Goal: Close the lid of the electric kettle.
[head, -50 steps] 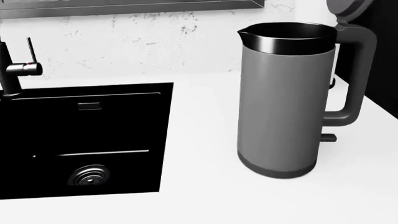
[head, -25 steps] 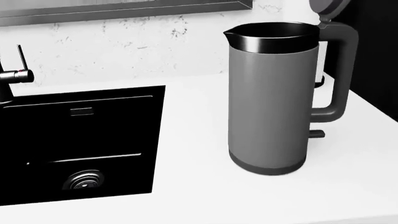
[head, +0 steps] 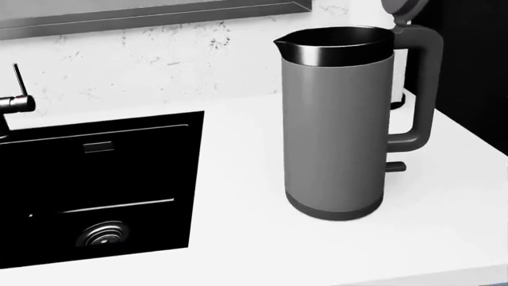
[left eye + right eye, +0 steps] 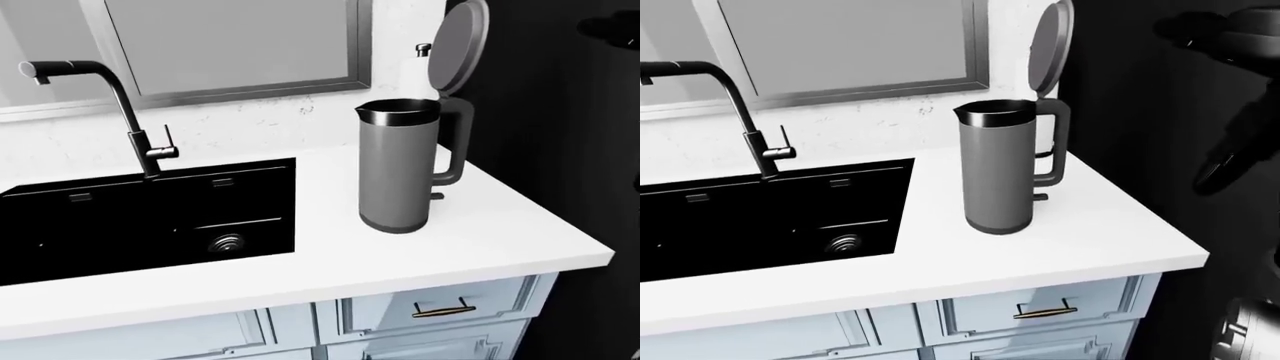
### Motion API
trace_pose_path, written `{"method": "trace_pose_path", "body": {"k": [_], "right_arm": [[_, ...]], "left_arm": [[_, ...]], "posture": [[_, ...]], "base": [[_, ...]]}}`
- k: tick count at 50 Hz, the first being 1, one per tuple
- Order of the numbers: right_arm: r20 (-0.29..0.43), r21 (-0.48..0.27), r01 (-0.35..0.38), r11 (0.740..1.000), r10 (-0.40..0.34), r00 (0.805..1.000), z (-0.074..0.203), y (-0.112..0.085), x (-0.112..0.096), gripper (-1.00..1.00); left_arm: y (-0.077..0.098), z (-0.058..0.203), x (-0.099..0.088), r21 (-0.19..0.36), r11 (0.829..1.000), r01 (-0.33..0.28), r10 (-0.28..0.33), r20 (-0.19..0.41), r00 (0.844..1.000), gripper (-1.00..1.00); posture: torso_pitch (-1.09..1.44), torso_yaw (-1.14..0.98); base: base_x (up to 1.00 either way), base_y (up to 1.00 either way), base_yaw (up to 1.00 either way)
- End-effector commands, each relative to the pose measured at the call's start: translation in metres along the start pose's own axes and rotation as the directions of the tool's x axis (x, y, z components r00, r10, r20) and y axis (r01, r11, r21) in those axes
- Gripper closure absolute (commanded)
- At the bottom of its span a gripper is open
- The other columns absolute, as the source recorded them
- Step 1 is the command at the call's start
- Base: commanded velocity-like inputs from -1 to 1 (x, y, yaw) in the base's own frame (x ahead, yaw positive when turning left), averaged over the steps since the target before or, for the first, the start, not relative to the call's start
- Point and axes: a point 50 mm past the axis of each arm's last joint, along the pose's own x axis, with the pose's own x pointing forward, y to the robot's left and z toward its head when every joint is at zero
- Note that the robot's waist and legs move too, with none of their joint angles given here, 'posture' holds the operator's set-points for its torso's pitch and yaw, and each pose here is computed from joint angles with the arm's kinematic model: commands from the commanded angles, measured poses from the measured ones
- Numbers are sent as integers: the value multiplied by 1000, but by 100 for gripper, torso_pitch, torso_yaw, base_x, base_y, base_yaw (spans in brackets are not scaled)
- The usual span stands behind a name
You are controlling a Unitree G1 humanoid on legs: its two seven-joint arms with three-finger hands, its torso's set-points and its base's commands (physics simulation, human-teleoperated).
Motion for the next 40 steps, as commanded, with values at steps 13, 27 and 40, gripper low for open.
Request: {"method": "trace_pose_path", "body": {"k": [13,27,40], "right_arm": [[-28,-83,34,996,-36,999,3,-11,9,-100],[-48,-131,15,991,-21,999,8,-10,27,-100],[-59,-211,-11,977,-1,998,19,-12,43,-100]], "left_arm": [[-3,8,0,9,1000,16,-16,42,999,-100],[-2,8,1,9,1000,14,-14,44,999,-100],[-2,9,1,8,1000,11,-11,46,999,-100]], "posture": [[-67,0],[-67,0],[-67,0]], "base": [[0,0,0],[0,0,0],[0,0,0]]}}
